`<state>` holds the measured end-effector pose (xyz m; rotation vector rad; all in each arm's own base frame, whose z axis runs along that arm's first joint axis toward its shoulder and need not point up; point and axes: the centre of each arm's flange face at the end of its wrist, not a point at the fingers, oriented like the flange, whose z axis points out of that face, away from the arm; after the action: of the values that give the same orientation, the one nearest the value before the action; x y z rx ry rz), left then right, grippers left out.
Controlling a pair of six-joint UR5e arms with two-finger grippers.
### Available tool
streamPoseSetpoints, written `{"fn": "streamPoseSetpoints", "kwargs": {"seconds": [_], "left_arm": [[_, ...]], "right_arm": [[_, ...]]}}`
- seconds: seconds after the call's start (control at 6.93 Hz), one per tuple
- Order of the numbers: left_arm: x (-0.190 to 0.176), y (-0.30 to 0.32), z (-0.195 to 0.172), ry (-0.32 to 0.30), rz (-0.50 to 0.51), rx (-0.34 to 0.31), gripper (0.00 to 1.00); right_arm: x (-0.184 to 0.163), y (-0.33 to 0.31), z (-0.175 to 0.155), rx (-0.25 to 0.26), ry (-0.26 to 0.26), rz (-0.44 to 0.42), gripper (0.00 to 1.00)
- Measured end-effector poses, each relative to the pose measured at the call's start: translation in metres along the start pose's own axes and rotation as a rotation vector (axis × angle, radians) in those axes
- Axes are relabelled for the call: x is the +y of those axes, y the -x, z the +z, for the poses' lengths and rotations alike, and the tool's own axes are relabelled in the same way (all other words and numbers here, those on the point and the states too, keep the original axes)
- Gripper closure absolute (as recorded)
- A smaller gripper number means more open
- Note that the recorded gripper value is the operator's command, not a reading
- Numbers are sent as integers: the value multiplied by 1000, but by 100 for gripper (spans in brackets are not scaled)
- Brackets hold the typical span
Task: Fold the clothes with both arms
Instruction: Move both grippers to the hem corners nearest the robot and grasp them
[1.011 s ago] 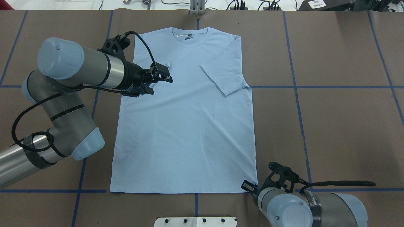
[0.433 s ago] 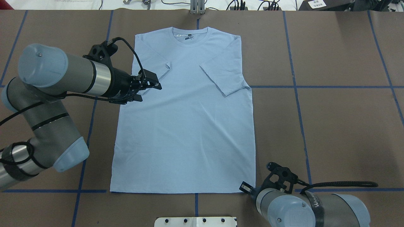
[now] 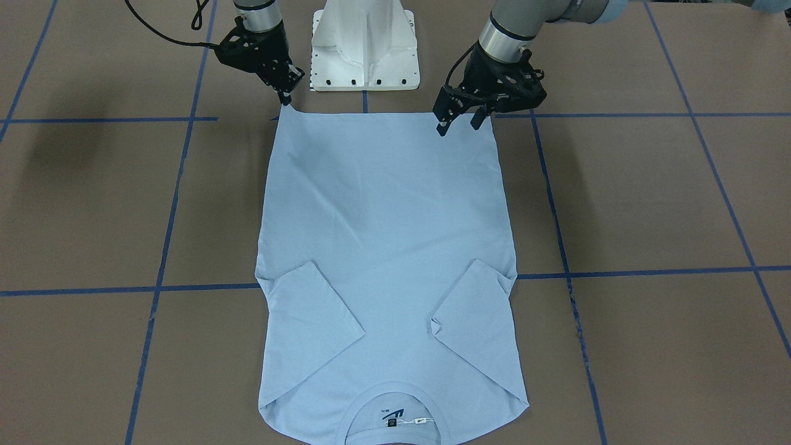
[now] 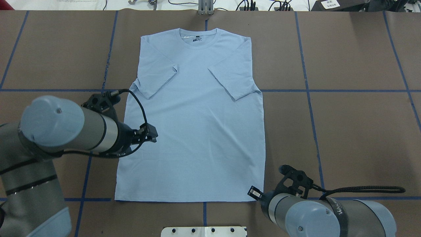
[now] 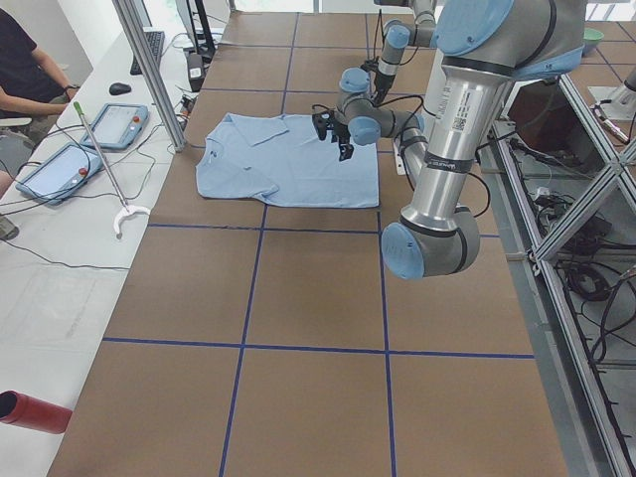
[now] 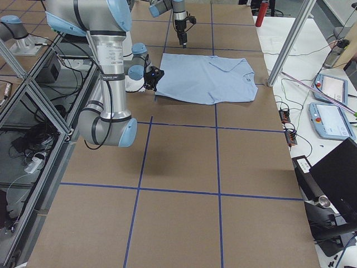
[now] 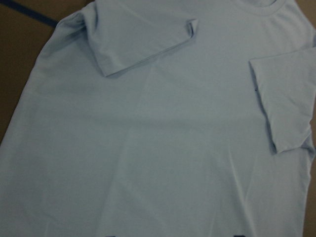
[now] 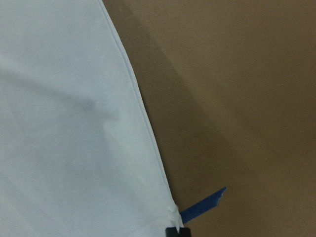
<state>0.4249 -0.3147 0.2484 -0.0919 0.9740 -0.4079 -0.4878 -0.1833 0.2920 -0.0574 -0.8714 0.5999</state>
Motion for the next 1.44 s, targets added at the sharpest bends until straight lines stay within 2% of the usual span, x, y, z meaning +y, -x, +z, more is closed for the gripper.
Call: {"fn": "streamPoseSetpoints", "kwargs": {"seconds": [0.29, 0.72, 0.87, 1.44], "left_arm": [[58, 50, 37, -4, -38, -133, 29], [88, 91, 82, -14, -74, -255, 36], [92, 96, 89, -13, -73, -270, 40], [90, 98, 95, -38, -65, -277, 41]], "right_arm": [[-5, 2, -1, -4, -5, 5, 100], [-6, -3, 5, 8, -17, 3, 100], [-6, -3, 6, 11, -19, 2, 100], [-7, -5, 8, 16, -23, 2, 100]]}}
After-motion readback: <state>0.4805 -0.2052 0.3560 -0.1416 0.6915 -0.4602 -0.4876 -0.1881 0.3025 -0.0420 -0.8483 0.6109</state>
